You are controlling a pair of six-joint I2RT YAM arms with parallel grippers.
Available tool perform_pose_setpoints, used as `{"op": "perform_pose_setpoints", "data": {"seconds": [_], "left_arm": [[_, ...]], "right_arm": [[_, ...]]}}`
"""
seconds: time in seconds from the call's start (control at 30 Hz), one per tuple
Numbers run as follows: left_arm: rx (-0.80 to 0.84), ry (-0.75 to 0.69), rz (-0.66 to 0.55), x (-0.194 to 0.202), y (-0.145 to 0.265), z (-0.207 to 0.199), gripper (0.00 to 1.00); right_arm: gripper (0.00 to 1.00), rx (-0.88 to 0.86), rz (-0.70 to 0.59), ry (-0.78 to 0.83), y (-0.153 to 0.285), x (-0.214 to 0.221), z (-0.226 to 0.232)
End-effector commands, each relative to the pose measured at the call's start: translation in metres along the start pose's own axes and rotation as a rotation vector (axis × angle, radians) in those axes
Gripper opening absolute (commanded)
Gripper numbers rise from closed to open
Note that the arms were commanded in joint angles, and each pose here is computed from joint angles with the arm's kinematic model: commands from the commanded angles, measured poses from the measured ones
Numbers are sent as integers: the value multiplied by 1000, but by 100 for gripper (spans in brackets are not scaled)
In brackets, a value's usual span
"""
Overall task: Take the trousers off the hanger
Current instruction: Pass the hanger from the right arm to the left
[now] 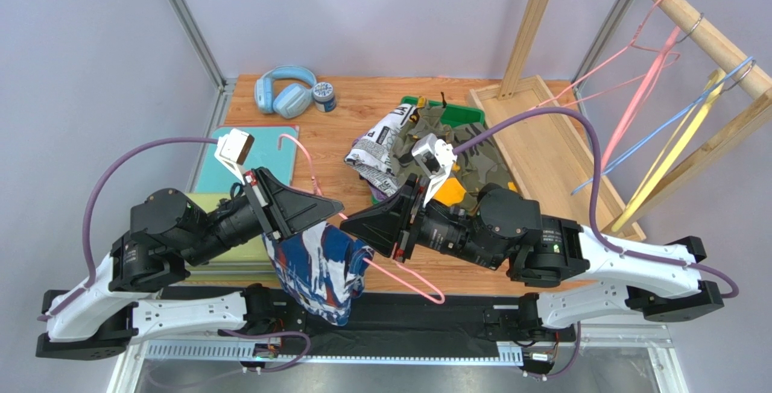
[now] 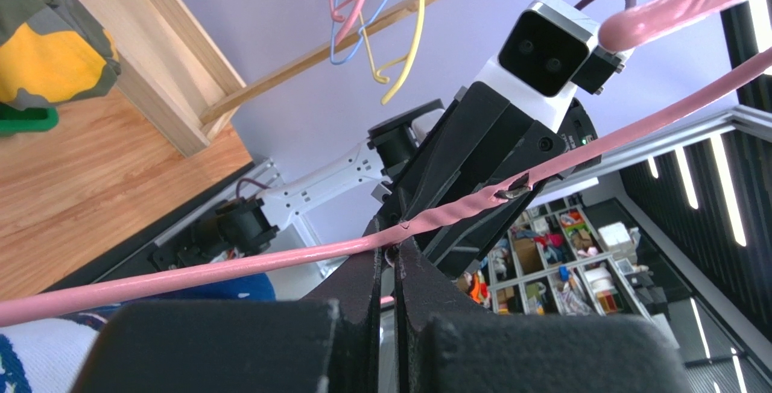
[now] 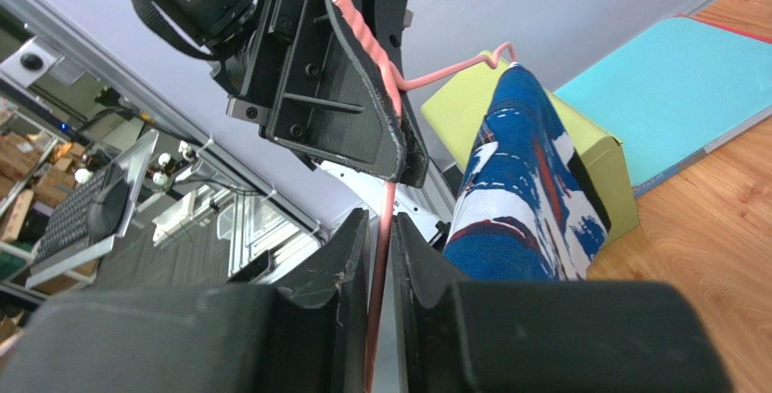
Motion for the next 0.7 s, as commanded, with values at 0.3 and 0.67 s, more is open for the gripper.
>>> {"op": "perform_pose_setpoints", "data": {"seconds": [0.3, 0.67], "left_arm": [[205, -11, 20, -10, 26, -48, 0], [347, 29, 120, -7, 49, -82, 0]], "right_arm": [[70, -3, -110, 256, 61, -42, -15], [96, -96, -75, 648, 60, 34, -44]]}}
Point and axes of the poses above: each gripper's point midway between its finger pads, its own y axis back along the fingers, its own z axis along the line the jaws close on, x = y × z, the point moved 7 cm from there along y, back along the fingers, and after that the axes turned 13 degrees about y, right-handed, at the moved point
